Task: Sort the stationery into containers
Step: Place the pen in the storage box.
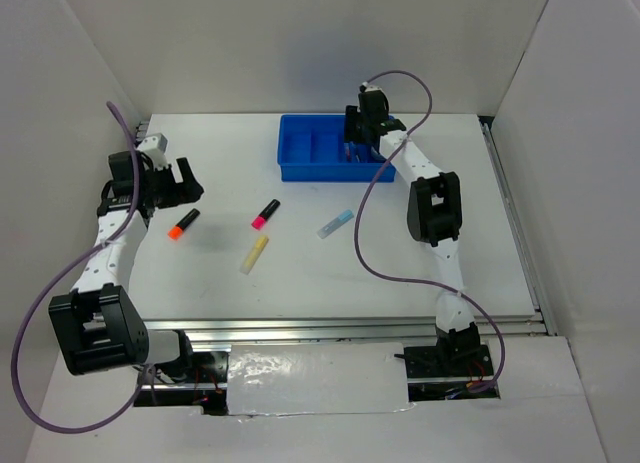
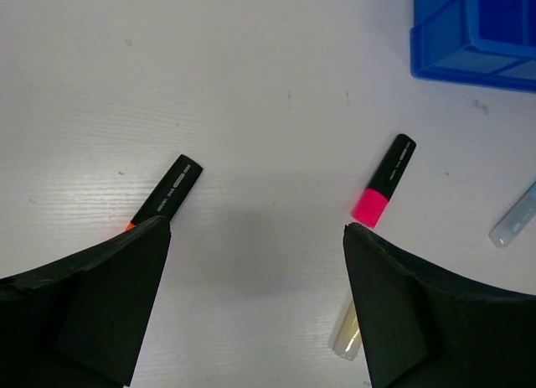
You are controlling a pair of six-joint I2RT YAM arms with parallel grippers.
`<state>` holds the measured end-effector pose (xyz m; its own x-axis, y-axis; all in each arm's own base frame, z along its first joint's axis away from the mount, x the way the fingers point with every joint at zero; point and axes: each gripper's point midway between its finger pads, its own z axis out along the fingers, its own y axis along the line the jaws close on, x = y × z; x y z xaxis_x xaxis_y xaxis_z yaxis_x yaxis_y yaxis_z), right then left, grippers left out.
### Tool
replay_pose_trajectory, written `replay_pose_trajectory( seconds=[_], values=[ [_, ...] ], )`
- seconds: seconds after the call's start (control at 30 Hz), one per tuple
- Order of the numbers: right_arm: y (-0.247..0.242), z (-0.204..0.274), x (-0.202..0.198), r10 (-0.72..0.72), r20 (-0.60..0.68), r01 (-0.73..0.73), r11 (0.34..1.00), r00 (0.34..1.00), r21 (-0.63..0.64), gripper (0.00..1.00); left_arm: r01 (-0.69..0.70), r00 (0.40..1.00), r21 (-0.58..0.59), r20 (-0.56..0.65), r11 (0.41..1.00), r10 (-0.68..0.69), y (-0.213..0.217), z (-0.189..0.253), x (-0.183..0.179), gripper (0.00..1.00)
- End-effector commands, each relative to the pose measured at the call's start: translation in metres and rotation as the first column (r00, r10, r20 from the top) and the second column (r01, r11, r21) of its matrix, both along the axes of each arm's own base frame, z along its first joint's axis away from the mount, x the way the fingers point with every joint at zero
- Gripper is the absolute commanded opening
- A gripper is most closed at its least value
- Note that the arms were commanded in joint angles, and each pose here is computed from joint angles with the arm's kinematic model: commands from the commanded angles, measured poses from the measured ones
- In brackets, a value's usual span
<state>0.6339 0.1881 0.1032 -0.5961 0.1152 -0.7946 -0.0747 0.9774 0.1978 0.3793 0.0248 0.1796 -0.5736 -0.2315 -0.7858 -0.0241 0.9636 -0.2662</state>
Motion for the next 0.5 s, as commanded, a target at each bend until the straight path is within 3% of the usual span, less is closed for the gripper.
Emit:
replay_pose_trajectory(
  seconds=[0.0,0.2,0.3,0.47],
  values=[
    [0.013,0.055,-0.003,0.050,0.080,-0.054,0.997,0.996,0.046,0.61,0.014,1.000,0.069,-0.003,0.998,-0.013,0.012,0.004,-0.001,0.95],
    [0.021,0.122,-0.045,0.220,0.122,-0.226,0.973,0.968,0.039,0.62,0.033,0.985,0.220,-0.170,0.975,0.005,0.042,-0.042,-0.012,0.84],
    [0.024,0.158,-0.077,0.350,0.152,-0.350,0.936,0.924,-0.024,0.64,0.042,0.970,0.253,-0.244,0.967,0.022,0.057,-0.067,-0.018,0.84],
    [0.028,0.160,-0.129,0.520,0.103,-0.516,0.854,0.848,-0.065,0.69,0.093,0.950,0.259,-0.311,0.961,-0.008,0.070,-0.094,-0.020,0.81]
  ],
)
